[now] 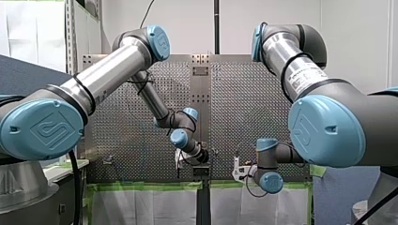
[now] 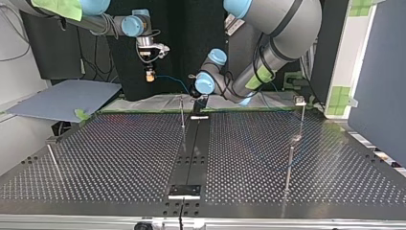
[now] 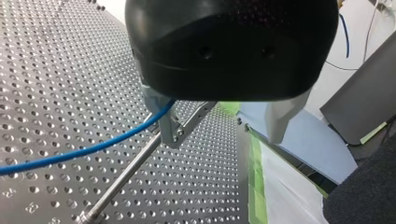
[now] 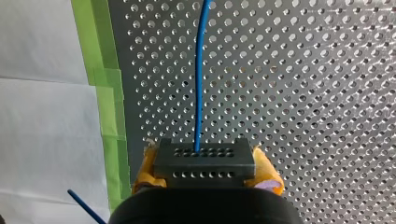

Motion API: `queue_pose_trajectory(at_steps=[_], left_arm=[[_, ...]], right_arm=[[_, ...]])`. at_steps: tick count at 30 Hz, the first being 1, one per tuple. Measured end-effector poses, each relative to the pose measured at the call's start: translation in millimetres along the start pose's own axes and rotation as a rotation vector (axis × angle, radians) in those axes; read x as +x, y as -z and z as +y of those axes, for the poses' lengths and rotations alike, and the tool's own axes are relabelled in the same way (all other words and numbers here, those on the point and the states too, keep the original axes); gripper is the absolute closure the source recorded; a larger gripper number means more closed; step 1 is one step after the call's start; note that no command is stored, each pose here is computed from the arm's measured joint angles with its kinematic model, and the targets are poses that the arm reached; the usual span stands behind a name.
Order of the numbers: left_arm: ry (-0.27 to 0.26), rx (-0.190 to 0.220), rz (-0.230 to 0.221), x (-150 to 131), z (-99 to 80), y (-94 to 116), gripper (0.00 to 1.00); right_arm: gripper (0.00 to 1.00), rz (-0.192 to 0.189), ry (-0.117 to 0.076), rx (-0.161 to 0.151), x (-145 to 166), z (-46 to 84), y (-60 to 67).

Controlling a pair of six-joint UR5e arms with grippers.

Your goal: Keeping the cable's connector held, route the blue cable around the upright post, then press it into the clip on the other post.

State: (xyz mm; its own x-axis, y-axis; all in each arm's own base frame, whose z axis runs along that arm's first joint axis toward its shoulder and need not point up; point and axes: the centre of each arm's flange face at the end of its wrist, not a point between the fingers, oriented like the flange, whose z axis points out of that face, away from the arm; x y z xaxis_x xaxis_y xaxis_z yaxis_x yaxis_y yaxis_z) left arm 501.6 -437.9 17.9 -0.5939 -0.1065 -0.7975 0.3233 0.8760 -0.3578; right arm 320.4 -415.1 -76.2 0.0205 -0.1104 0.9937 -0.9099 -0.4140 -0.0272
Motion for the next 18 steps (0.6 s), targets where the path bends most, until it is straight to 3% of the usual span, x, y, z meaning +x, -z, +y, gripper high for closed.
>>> queue_pose_trajectory(at_steps=[1, 2, 3, 4, 5, 6, 11, 18], left_arm=[[0.004, 0.0, 0.0, 0.0, 0.0, 0.0, 0.48], [0.009, 0.0, -0.002, -0.2, 0.0, -0.2, 0.48], [0.015, 0.002, -0.005, -0.6, -0.1, -0.6, 0.71], [0.021, 0.003, -0.009, -1.0, -0.2, -1.0, 0.86], [0.031, 0.005, -0.015, -1.6, -0.3, -1.6, 0.86], [0.039, 0.007, -0.019, -2.1, -0.4, -2.0, 1.0], [0.072, 0.016, -0.033, -3.7, -1.3, -3.7, 1.0], [0.073, 0.015, -0.044, -4.4, -1.6, -4.4, 1.0]], right_arm=[[1.0, 0.0, 0.0, 0.0, -0.1, 0.0, 0.1], [1.0, 0.0, 0.0, 0.0, -0.1, 0.0, 0.1], [1.0, 0.0, 0.0, 0.0, -0.2, -0.1, 0.1], [1.0, -0.001, 0.0, 0.0, -0.2, -0.1, 0.1], [1.0, -0.001, 0.0, 0.0, -0.2, 0.0, 0.1], [1.0, -0.001, 0.0, 0.0, -0.2, 0.0, 0.1], [1.0, -0.001, 0.0, 0.0, -0.3, 0.0, 0.1], [1.0, -0.001, 0.001, 0.0, -0.2, 0.2, 0.0]])
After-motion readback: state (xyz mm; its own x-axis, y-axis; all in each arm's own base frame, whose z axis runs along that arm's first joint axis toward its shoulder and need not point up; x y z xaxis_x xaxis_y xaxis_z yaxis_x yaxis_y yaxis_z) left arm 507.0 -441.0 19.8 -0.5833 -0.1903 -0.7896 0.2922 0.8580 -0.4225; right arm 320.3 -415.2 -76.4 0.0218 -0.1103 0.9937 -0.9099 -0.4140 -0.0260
